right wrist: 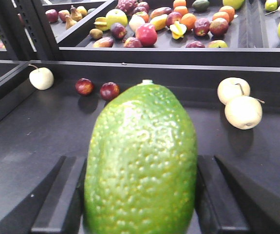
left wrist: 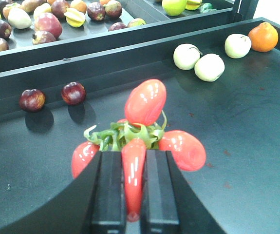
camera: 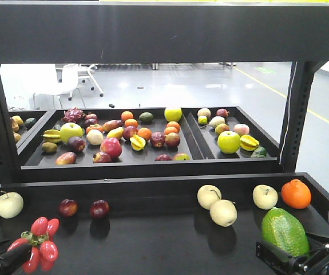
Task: Pick snacks and fruit into basket
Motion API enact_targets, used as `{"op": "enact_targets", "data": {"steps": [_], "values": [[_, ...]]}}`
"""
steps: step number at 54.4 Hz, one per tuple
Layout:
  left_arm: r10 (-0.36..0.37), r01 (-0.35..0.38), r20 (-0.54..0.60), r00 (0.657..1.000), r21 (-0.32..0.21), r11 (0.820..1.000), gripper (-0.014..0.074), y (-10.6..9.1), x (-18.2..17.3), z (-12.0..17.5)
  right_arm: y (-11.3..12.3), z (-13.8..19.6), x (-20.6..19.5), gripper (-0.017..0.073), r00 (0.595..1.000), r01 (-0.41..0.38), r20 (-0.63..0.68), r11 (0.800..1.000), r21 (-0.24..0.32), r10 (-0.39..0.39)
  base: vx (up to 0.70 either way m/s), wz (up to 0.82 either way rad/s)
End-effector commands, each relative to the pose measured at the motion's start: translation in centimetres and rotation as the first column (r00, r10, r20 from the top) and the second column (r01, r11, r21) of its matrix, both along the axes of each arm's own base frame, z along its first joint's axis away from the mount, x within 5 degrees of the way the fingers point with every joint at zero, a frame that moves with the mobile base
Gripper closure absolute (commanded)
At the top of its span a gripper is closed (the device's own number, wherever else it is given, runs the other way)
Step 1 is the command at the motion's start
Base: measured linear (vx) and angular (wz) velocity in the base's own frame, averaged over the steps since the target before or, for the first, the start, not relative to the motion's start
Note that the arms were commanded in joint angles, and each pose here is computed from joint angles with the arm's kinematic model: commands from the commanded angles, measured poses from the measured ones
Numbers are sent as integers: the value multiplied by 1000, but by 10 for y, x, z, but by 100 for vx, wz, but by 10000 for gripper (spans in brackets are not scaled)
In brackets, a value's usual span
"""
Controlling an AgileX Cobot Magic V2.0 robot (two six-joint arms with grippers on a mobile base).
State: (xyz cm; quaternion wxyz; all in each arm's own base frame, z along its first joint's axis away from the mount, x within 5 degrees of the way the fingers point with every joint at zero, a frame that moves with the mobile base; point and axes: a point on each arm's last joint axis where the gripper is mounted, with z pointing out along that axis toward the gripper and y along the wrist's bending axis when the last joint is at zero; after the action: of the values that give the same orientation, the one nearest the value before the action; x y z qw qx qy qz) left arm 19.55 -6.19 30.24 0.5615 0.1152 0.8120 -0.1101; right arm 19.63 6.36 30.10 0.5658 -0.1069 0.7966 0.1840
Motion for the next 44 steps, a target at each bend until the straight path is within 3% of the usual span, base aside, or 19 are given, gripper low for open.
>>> {"op": "enact_targets", "data": {"steps": [1, 44], "values": [[40, -35, 106, 994, -43, 998, 596, 2, 1, 18, 0, 13, -1, 568, 999, -3, 43, 1000, 18, 2, 0, 0], [40, -36, 107, 993, -43, 998, 596, 2, 1, 18, -1, 13, -1, 568, 999, 1, 43, 1000, 17, -2, 0, 0]]}}
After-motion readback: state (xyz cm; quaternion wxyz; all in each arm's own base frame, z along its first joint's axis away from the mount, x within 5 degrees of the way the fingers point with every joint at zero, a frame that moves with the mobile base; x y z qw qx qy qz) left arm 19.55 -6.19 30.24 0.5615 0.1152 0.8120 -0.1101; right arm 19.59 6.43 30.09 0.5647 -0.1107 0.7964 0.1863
